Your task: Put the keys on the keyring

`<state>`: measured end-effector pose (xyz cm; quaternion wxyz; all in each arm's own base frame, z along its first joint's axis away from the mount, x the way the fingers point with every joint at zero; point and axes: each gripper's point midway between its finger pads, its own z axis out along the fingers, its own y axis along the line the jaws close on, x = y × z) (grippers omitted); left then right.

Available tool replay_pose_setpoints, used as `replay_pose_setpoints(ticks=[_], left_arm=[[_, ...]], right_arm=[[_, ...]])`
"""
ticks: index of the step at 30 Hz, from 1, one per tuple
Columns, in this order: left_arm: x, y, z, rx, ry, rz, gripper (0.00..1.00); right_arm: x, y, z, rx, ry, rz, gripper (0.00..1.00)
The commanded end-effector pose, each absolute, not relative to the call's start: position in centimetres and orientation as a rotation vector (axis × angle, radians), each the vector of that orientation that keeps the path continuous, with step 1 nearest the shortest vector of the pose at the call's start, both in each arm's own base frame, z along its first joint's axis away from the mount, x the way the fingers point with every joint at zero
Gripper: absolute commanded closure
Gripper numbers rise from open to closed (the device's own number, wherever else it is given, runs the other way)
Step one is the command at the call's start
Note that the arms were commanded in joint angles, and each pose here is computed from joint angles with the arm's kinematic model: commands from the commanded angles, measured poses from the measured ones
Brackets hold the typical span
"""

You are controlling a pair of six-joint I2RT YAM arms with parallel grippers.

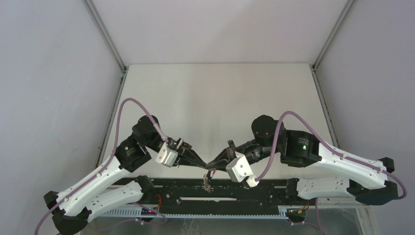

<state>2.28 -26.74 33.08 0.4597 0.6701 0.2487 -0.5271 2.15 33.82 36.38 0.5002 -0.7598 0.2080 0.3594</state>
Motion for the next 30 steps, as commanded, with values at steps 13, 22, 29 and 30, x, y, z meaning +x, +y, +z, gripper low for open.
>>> replay_pose_setpoints(ticks=[13,22,29,30], left_arm=[[2.6,-26.6,35.5,1.616,0.497,-1.183,1.0],[3.7,-26.9,36.2,1.575,0.532,-1.12,1.0],[4.8,-27.2,37.4,1.479,0.545,-1.079,1.0],[4.8,-27.2,37.3,1.48,0.545,-1.079,1.0]], right_arm=[[5.9,35.1,36.0,-1.793,0.676,0.704,1.0],[6.3,34.7,36.7,-1.759,0.759,0.721,0.91],[7.8,34.6,37.8,-1.709,0.933,0.699,0.8],[7.8,34.6,37.8,-1.709,0.949,0.703,0.76]])
